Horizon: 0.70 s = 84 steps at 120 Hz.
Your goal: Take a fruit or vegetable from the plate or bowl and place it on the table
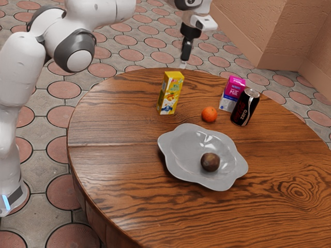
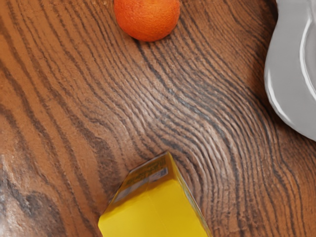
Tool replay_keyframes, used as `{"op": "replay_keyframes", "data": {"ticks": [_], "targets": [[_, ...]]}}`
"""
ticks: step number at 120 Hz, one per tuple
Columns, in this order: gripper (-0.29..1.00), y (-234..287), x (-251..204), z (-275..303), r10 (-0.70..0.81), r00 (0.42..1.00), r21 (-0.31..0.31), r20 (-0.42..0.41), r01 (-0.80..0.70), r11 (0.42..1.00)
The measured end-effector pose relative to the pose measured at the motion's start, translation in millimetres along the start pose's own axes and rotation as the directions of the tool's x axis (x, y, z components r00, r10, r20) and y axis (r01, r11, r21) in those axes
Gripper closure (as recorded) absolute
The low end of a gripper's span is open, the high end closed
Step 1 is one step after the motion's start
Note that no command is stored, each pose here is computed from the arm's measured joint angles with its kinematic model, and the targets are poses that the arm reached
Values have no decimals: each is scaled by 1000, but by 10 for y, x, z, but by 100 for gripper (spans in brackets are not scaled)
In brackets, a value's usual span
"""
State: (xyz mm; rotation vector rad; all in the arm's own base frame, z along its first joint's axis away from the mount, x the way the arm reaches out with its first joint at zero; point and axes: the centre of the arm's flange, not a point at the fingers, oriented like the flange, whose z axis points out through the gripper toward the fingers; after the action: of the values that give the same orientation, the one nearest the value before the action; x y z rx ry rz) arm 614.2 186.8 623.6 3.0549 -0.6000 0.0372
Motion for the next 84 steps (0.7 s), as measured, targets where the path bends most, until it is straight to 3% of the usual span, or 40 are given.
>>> {"op": "replay_keyframes", "data": {"ticks": [30,71,84], "targets": [[0,-100,84,-33,166,985,53,-41,-164,985],[0,-467,23,-16,286,955,34,-76,-284,958],[0,-375,105,-52,338,937,29,-88,-337,941]]}}
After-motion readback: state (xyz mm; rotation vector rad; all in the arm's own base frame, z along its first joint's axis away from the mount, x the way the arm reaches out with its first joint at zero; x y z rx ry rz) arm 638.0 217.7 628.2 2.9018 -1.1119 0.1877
